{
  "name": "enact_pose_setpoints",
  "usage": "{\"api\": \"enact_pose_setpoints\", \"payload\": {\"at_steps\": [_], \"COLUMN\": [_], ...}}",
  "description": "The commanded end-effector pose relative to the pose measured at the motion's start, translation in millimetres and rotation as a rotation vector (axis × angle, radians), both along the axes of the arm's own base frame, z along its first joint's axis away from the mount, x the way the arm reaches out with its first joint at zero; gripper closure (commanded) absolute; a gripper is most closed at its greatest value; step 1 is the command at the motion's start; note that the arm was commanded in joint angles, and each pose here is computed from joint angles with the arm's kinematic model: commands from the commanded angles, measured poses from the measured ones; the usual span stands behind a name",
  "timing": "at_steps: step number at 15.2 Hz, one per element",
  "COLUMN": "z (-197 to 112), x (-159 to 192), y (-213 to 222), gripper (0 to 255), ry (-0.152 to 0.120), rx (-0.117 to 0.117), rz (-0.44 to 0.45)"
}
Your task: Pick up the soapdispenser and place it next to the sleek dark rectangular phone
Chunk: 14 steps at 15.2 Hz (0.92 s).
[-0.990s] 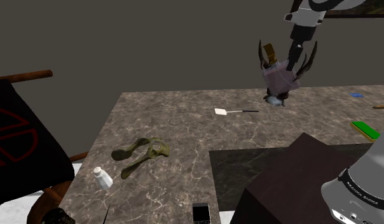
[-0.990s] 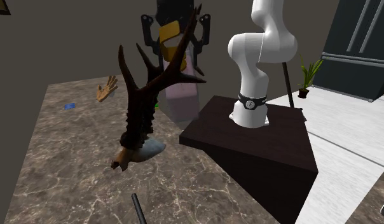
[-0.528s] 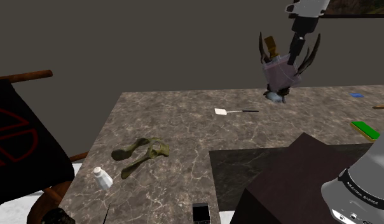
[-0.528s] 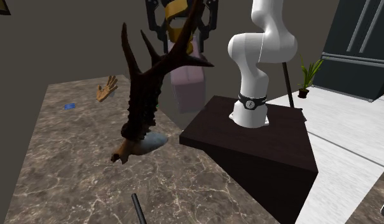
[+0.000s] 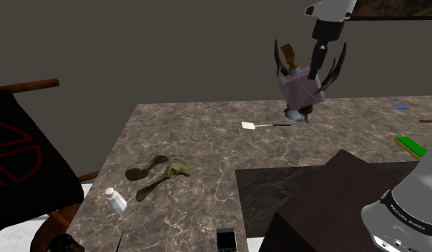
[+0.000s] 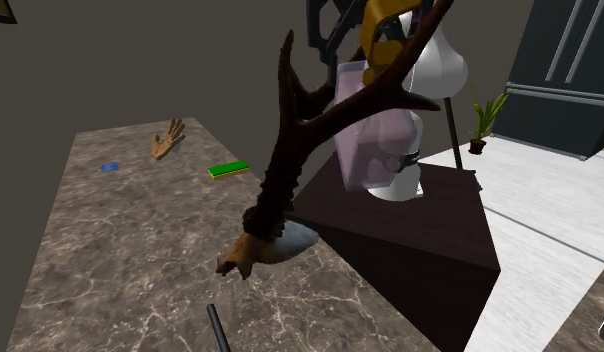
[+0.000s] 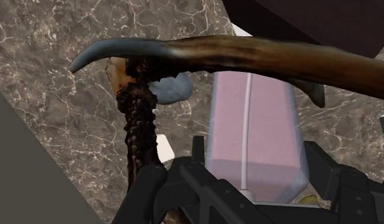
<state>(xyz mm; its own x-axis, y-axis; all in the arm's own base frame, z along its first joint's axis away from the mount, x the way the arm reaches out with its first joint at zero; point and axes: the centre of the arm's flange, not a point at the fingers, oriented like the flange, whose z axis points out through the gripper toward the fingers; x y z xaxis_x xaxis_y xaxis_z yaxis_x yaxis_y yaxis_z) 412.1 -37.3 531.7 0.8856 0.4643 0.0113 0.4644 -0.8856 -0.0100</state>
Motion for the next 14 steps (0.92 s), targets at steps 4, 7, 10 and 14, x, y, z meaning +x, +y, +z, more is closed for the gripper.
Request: {"api": "enact_pose_setpoints", "payload": {"at_steps": [4, 7, 10, 14], "z": [0.0, 0.2, 0.4, 0.6], "x": [0.4, 0.3, 0.2, 0.2], "y": [64.8, 104.4, 144.0, 196.8], "gripper": [255, 255, 255, 255], "ry": [-0.003, -0.003, -0.003, -0.003], "rx": [0.0, 0.0, 0.0, 0.0], "rz": [-0.001, -0.001, -0.001, -0.001]}}
